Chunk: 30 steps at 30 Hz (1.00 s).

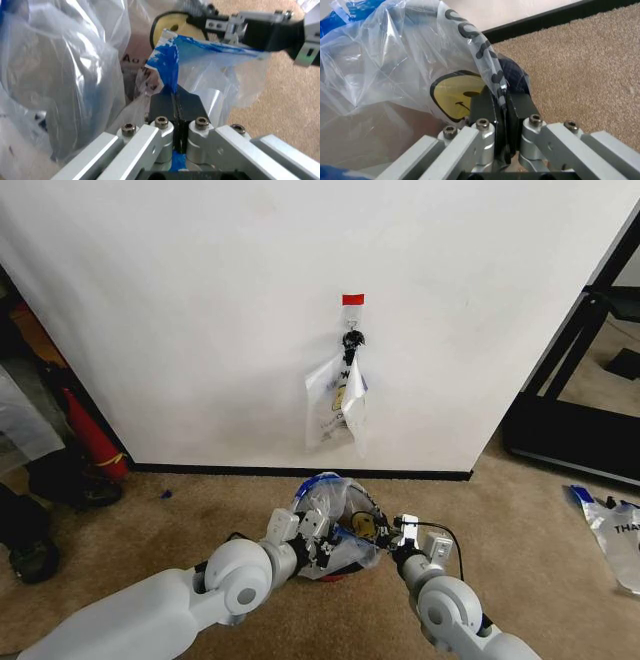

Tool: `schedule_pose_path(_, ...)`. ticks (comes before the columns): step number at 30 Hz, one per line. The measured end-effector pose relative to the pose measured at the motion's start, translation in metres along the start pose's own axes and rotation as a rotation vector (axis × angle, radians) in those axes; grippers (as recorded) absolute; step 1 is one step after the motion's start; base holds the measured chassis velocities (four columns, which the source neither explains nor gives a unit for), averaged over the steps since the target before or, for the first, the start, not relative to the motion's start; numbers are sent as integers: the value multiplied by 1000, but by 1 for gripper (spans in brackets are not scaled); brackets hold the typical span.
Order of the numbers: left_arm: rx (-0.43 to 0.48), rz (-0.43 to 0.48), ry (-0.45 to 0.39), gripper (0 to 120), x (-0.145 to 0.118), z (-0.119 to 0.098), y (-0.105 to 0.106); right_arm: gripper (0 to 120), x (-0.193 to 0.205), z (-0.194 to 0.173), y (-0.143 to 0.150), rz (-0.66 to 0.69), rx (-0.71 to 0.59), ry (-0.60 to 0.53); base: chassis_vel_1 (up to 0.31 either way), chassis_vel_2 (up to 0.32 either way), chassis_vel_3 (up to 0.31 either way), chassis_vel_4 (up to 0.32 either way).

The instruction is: Pick up the garbage bag from the wall and place it over the trash bin.

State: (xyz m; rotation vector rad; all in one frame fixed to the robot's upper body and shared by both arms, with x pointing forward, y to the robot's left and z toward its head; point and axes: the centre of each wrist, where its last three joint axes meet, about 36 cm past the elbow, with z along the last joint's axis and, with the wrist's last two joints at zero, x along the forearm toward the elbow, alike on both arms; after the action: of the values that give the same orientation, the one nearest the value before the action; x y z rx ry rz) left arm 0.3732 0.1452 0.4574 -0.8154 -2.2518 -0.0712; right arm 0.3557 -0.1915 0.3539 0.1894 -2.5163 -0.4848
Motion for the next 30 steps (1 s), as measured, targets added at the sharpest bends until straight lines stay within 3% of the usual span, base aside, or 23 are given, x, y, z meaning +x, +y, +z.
schedule_pose_path(9, -50, 21, -134, 0, 13, 15, -3, 1, -4, 2, 3, 3, -20, 3, 0, 0, 0, 0)
schedule_pose_path(13, -131, 49, -194, 0, 38, 47, -8, 1, -7, 3, 6, 9, -46, 3, 0, 0, 0, 0)
schedule_pose_path(18, -222, 59, -231, 0, 50, 72, -13, 1, -8, 4, 6, 13, -56, 5, 0, 0, 0, 0)
schedule_pose_path(24, -253, 99, -258, 0, 46, 97, -31, 1, -8, 3, 7, 21, -67, 4, 0, 0, 0, 0)
schedule_pose_path(30, -297, 133, -238, 0, 38, 139, -41, 1, -8, 2, 6, 27, -82, 7, 0, 0, 0, 0)
